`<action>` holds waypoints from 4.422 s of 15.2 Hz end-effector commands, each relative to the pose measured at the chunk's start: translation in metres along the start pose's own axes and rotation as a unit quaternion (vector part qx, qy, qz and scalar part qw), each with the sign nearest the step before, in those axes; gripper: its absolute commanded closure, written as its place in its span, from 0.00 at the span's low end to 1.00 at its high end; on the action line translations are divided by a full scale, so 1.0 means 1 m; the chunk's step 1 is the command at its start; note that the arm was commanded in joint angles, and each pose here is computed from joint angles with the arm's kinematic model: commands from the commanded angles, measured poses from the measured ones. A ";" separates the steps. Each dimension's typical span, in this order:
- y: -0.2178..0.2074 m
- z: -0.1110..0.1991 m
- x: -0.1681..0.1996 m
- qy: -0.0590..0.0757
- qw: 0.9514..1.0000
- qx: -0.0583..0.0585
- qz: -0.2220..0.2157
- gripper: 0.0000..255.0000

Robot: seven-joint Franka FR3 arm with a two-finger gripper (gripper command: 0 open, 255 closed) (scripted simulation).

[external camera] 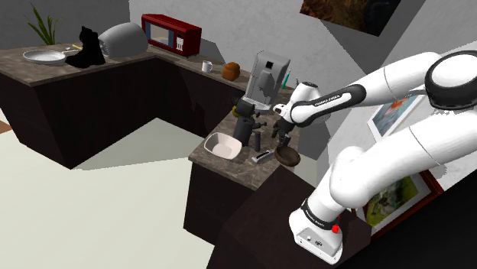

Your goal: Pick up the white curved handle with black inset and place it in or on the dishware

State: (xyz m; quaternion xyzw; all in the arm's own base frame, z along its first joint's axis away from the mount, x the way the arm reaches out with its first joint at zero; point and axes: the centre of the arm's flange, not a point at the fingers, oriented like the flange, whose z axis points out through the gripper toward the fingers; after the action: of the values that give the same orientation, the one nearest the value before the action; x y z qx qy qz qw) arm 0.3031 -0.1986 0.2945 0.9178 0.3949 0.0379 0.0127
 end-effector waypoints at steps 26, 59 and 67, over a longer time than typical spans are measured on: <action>0.108 0.210 -0.044 -0.005 0.975 -0.002 -0.223 0.00; 0.113 0.116 -0.038 -0.005 0.975 -0.002 -0.223 1.00; 0.117 0.088 -0.076 -0.005 0.975 -0.002 -0.223 1.00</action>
State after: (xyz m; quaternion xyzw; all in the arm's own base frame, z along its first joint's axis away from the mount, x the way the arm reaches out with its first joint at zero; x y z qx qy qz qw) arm 0.3487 -0.3225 0.2050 0.8076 0.5885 0.0299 0.0240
